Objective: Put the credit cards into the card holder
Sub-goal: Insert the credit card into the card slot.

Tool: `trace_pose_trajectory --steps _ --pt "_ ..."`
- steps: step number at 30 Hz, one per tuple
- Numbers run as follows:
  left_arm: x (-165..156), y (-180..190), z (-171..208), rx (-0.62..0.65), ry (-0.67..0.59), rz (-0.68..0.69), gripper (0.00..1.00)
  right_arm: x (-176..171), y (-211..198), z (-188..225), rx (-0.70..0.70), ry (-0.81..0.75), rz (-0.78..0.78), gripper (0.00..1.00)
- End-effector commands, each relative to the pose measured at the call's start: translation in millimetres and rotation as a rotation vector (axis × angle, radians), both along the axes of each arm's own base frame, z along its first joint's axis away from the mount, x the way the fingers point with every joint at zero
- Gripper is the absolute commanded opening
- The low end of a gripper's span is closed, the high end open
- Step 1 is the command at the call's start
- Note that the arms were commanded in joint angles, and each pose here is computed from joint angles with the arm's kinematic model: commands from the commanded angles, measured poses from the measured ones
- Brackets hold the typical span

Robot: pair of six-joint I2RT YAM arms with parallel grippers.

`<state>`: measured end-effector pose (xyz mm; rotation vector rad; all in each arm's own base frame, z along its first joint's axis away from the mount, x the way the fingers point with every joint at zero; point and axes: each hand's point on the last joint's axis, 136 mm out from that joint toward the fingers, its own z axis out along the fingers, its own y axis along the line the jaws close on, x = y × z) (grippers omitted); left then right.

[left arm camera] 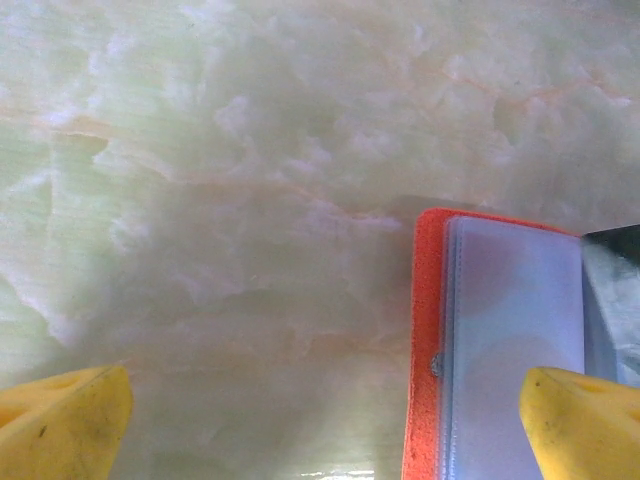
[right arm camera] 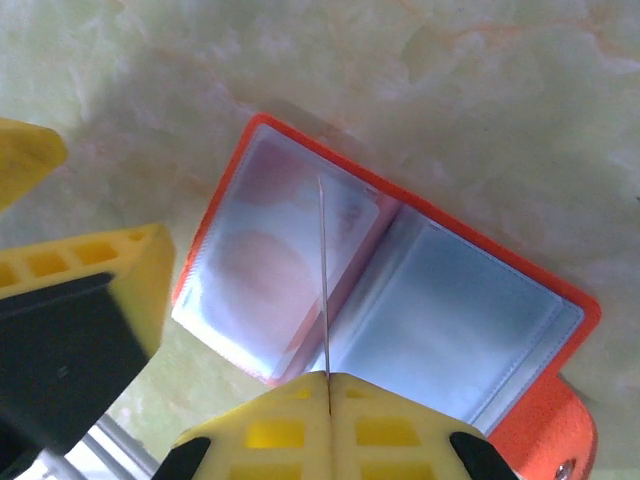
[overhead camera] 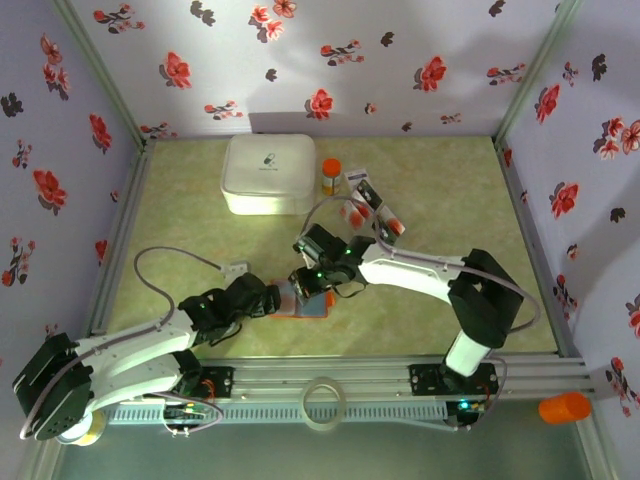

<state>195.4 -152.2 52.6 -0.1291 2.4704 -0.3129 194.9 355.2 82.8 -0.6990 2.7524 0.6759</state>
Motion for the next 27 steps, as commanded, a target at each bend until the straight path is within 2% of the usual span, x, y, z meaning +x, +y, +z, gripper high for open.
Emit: trace_pose_trajectory --steps 1,15,27 --pt "0.5 1.4 5.6 0.033 -0.011 -0.021 1.0 0.5 5.0 -9.3 -0.027 0.017 -0.004 0.0" --pt "-1.6 -6.3 -10.5 0.082 0.039 -0.078 1.0 -3.7 0.7 -22.8 -0.075 0.05 0.007 0.0" --pt "-1.2 -8.0 -24.8 0.141 0.08 -0.097 1.0 -6.3 -0.6 -20.5 -0.05 0.051 -0.002 0.0"
